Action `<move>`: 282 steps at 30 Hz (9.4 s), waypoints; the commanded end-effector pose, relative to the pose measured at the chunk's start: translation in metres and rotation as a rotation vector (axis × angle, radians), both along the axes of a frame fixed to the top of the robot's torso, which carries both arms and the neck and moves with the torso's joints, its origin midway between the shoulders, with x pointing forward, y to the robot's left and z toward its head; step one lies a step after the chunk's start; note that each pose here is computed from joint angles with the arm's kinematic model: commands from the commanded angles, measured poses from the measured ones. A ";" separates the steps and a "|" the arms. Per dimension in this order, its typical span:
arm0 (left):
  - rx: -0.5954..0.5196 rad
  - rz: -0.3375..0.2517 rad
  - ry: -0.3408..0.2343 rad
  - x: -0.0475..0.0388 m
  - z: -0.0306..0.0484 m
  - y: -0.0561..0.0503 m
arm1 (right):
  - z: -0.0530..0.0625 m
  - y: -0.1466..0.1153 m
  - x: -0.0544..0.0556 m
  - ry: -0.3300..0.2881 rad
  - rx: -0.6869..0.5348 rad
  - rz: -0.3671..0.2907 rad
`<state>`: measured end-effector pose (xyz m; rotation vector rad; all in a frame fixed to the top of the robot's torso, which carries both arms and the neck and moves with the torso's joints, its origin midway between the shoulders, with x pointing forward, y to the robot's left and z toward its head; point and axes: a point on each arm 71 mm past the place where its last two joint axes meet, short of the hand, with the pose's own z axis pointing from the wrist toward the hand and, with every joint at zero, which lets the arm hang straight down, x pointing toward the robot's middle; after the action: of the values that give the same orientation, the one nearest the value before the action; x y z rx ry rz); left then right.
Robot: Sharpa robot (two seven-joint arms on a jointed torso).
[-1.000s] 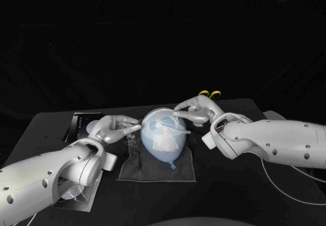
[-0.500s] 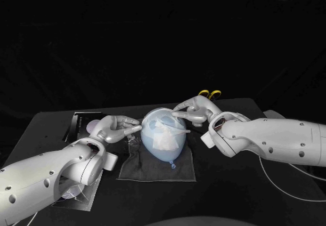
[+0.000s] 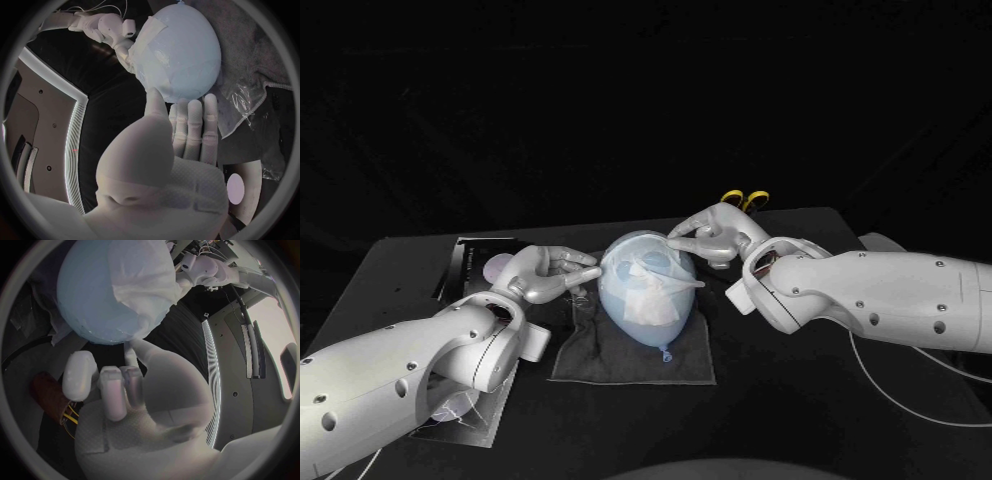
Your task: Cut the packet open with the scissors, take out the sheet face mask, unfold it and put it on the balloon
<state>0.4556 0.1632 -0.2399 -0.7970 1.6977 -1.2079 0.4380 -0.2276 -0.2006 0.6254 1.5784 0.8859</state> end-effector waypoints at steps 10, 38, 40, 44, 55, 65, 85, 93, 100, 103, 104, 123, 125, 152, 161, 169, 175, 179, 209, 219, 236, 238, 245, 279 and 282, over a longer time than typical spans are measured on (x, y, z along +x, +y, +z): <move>0.007 -0.005 -0.002 -0.0006 0.0013 -0.003 | 0.003 0.002 -0.001 -0.057 0.008 -0.011; 0.010 0.004 -0.003 -0.0003 0.0013 -0.002 | 0.006 0.002 -0.003 -0.084 0.005 0.004; 0.010 0.005 -0.003 -0.0002 0.0014 -0.002 | 0.005 0.002 -0.003 -0.069 -0.003 0.013; 0.011 0.006 -0.004 -0.0001 0.0014 -0.001 | 0.003 0.002 -0.004 -0.043 -0.022 0.037; 0.011 0.007 -0.005 -0.0002 0.0015 -0.001 | 0.001 0.001 -0.003 -0.029 -0.047 0.049; 0.011 0.008 -0.003 0.0000 0.0013 -0.001 | 0.002 0.003 -0.005 -0.030 -0.048 0.076; 0.012 0.004 0.004 0.0001 0.0007 -0.003 | 0.007 0.000 -0.013 -0.057 -0.012 0.132; 0.011 0.000 0.006 -0.0001 0.0005 -0.004 | 0.007 -0.002 -0.015 -0.051 -0.018 0.151; 0.010 -0.005 0.010 -0.0005 0.0004 -0.005 | 0.008 -0.004 -0.017 -0.056 -0.024 0.167; 0.011 -0.007 0.013 -0.0005 0.0001 -0.005 | 0.009 -0.006 -0.017 -0.061 -0.025 0.171; 0.011 -0.008 0.015 -0.0005 0.0000 -0.005 | 0.009 -0.006 -0.018 -0.065 -0.024 0.173; 0.011 -0.022 0.028 -0.0014 -0.0008 -0.009 | 0.013 -0.010 -0.018 -0.097 -0.008 0.182; 0.011 -0.022 0.028 -0.0014 -0.0008 -0.009 | 0.013 -0.010 -0.018 -0.093 -0.011 0.183; 0.013 -0.019 0.031 -0.0014 -0.0010 -0.008 | 0.007 -0.007 -0.011 -0.089 -0.117 0.179; 0.013 -0.020 0.031 -0.0013 -0.0011 -0.009 | 0.006 -0.002 -0.013 -0.098 -0.139 0.203; 0.012 -0.023 0.032 -0.0016 -0.0010 -0.010 | 0.007 -0.002 -0.012 -0.137 -0.174 0.188; 0.011 -0.025 0.032 -0.0019 -0.0009 -0.010 | 0.007 0.000 -0.011 -0.155 -0.185 0.184; 0.011 -0.025 0.033 -0.0021 -0.0008 -0.011 | 0.008 0.001 -0.011 -0.164 -0.185 0.176; 0.012 -0.025 0.034 -0.0024 -0.0007 -0.010 | 0.017 0.000 -0.015 -0.228 -0.090 0.042; 0.012 -0.022 0.033 -0.0024 -0.0006 -0.009 | 0.017 -0.003 -0.013 -0.225 -0.109 0.045; 0.013 -0.020 0.033 -0.0022 -0.0007 -0.009 | 0.022 -0.002 -0.014 -0.219 -0.145 0.092; 0.013 -0.020 0.033 -0.0021 -0.0007 -0.009 | 0.022 -0.002 -0.014 -0.209 -0.147 0.092; 0.013 -0.020 0.033 -0.0022 -0.0007 -0.008 | 0.018 -0.006 -0.011 -0.179 -0.169 0.080; 0.012 -0.020 0.034 -0.0027 -0.0005 -0.008 | 0.002 -0.001 -0.016 -0.114 -0.214 0.129; 0.012 -0.020 0.034 -0.0026 -0.0005 -0.007 | 0.001 0.001 -0.018 -0.133 -0.229 0.145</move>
<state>0.4535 0.1584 -0.2420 -0.8115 1.7399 -1.1855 0.4227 -0.2302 -0.1971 0.3438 1.5676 0.8223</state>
